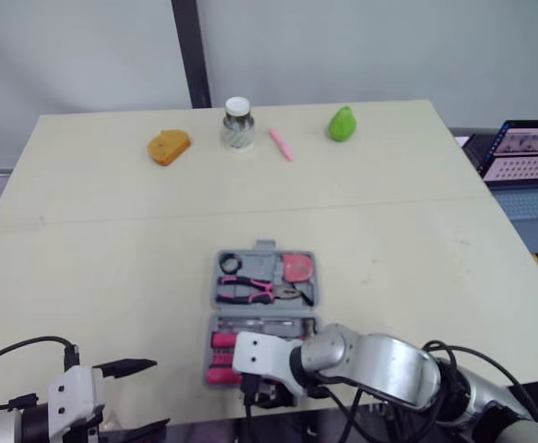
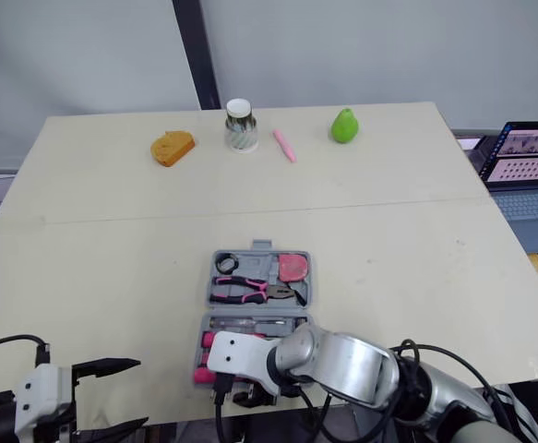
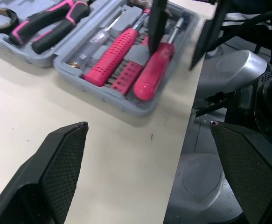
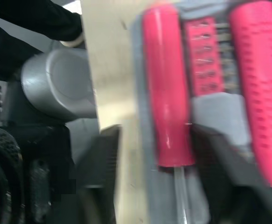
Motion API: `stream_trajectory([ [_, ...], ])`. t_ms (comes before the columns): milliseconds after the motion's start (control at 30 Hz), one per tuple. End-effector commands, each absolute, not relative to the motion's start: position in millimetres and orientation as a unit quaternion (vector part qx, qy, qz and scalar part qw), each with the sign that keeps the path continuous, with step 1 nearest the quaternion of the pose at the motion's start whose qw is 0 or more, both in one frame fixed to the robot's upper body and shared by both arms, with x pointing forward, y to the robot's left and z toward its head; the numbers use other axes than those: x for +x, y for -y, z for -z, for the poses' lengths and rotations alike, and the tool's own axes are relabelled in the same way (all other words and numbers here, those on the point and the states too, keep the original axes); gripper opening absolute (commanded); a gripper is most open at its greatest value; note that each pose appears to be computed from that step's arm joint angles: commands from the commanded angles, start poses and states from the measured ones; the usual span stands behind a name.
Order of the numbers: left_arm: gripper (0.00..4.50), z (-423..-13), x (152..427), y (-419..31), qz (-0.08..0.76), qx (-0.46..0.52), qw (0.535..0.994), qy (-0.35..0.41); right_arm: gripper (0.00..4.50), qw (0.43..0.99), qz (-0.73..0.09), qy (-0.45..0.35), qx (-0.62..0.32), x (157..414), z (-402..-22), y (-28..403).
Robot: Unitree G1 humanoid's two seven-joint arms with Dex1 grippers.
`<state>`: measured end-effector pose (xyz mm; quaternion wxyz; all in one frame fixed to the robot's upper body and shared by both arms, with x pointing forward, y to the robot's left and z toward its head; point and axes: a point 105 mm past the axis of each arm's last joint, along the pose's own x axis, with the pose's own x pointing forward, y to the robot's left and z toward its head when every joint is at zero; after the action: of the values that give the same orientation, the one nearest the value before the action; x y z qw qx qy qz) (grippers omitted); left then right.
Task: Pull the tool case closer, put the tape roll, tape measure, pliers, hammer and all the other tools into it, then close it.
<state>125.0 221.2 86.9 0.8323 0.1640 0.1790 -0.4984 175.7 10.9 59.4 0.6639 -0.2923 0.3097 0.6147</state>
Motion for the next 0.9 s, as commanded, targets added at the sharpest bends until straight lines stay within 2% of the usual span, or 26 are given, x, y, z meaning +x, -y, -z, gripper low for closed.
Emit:
stream_trajectory([
  [33,4.5,-89.2,125.7,-220.7,0.5,0.173,0.831,-0.173,4.43,0.681,-0.623,-0.273,-0.272,177.4,-80.6,-13.5],
  [333,4.5,-87.7,125.8,-218.5,0.501,0.169,0.832,-0.17,4.43,0.694,-0.626,-0.257,-0.244,178.1,-88.5,-9.8],
  [433,4.5,-87.8,127.3,-218.0,0.502,0.169,0.832,-0.168,3.54,0.719,-0.611,-0.223,-0.246,189.0,-88.4,-13.6],
  [533,4.5,-87.8,128.3,-217.1,0.504,0.169,0.831,-0.165,2.1,0.74,-0.601,-0.192,-0.233,198.3,-86.1,-17.9],
  [667,4.5,-88.0,130.6,-216.5,0.505,0.17,0.831,-0.163,0.07,0.74,-0.615,-0.164,-0.219,195.3,-83.1,-20.7],
  [900,4.5,-87.2,133.0,-216.0,0.504,0.171,0.831,-0.161,0.02,0.729,-0.623,-0.173,-0.225,189.0,-63.5,-15.8],
])
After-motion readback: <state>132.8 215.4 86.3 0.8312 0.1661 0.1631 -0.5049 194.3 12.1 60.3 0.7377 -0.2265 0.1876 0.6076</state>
